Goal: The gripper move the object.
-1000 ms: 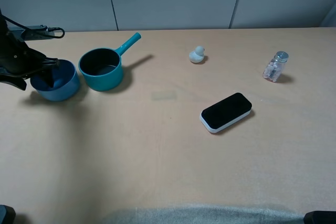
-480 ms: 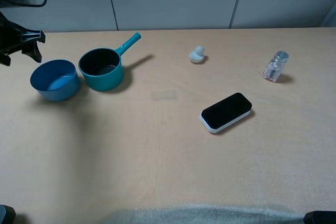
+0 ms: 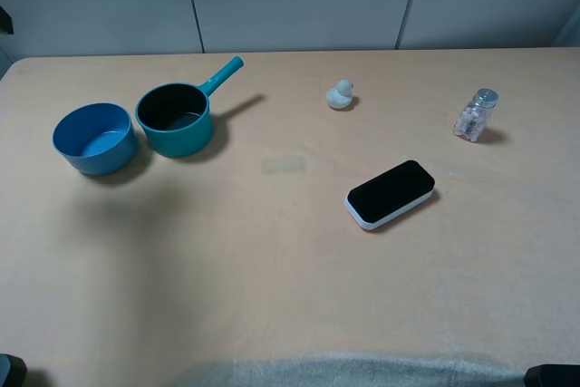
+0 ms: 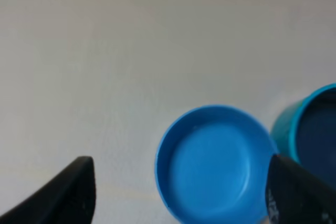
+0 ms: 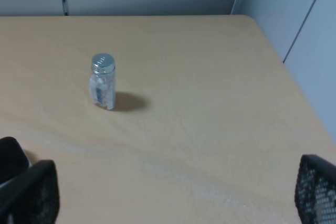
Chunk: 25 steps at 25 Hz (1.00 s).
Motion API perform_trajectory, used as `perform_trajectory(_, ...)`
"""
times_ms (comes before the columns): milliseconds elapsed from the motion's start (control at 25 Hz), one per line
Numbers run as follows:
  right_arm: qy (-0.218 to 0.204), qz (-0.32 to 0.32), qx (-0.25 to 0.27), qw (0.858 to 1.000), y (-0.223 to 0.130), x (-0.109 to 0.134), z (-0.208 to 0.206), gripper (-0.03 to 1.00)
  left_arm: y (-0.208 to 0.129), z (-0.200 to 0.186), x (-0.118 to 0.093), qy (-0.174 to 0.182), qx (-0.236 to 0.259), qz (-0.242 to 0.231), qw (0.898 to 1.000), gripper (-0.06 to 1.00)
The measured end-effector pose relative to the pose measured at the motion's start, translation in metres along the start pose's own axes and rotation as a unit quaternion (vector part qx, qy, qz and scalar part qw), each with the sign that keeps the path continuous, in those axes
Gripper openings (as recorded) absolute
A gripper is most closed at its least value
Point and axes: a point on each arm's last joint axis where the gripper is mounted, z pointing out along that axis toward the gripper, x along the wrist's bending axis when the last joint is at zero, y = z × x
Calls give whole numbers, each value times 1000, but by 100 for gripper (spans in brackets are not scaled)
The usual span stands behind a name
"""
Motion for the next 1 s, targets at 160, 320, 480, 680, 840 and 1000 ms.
perform_trajectory(160,0,0,0,1000,0,0,0,68,-22,-46,5,-2,-28,10,1000,74)
perform_trajectory(320,0,0,0,1000,0,0,0,68,-56,-91,11,-3,-59,31,998,74)
perform_trajectory(480,0,0,0,1000,0,0,0,68,-87,-122,16,-3,-89,49,995,74)
perform_trajectory(680,0,0,0,1000,0,0,0,68,-138,-160,24,-9,-135,70,988,74)
perform_trajectory(840,0,0,0,1000,0,0,0,68,-157,-170,27,-9,-146,73,986,74)
perform_trajectory(1000,0,0,0,1000,0,0,0,68,-175,-169,30,-10,-149,72,986,74)
